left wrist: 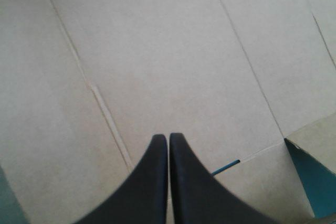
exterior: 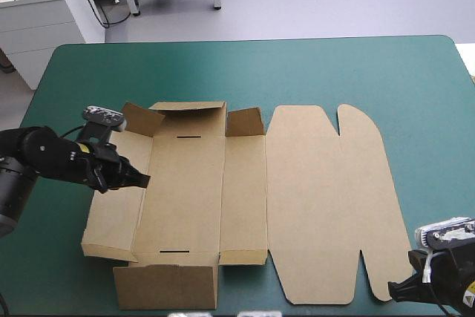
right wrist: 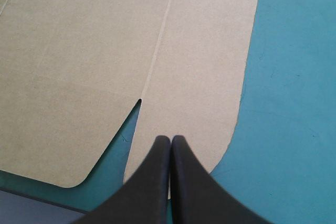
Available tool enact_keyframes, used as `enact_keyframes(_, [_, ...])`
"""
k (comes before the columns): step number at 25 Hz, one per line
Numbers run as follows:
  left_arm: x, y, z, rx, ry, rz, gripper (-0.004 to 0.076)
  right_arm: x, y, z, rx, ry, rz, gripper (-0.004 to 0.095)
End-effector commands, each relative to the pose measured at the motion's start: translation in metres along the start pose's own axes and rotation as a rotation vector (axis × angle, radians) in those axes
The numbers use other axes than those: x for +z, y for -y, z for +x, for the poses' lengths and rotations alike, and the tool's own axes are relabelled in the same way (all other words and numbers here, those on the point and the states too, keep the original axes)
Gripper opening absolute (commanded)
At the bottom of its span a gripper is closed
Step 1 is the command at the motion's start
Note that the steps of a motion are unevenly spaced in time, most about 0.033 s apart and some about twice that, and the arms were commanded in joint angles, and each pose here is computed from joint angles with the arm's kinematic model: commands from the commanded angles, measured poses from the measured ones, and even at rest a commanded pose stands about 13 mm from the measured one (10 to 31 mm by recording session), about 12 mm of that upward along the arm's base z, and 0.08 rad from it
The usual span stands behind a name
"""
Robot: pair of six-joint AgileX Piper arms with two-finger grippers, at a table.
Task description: Fold the box
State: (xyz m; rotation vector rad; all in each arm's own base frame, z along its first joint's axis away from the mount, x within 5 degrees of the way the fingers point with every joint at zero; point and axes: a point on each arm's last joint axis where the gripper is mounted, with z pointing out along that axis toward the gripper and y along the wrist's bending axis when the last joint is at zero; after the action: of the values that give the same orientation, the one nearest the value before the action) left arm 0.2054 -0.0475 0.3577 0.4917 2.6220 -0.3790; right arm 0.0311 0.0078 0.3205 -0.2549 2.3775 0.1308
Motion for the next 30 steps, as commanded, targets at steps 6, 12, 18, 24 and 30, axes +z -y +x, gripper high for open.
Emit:
enact_keyframes(6, [-0.053, -0.077, 0.018, -0.327, 0.257, -0.020, 0.0001, -0.004, 0.001, -0.007, -0.005, 0.040, 0.015, -0.0019])
enact_keyframes(12, [-0.079, -0.119, 0.041, -0.582, 0.412, -0.171, 0.0001, -0.004, 0.001, -0.007, -0.034, 0.040, 0.018, -0.0019])
enact_keyframes(18, [-0.081, -0.130, 0.047, -0.673, 0.419, -0.204, 0.0042, -0.004, 0.001, -0.007, -0.033, 0.040, 0.015, -0.0019])
enact_keyframes(24, [-0.066, -0.142, 0.048, -0.676, 0.331, -0.134, 0.0315, -0.004, 0.001, -0.007, -0.038, 0.039, 0.009, -0.0019])
enact_keyframes(30, [-0.045, -0.166, 0.050, -0.707, 0.262, -0.065, 0.0638, -0.004, 0.000, -0.007, -0.055, 0.048, 0.009, -0.0019])
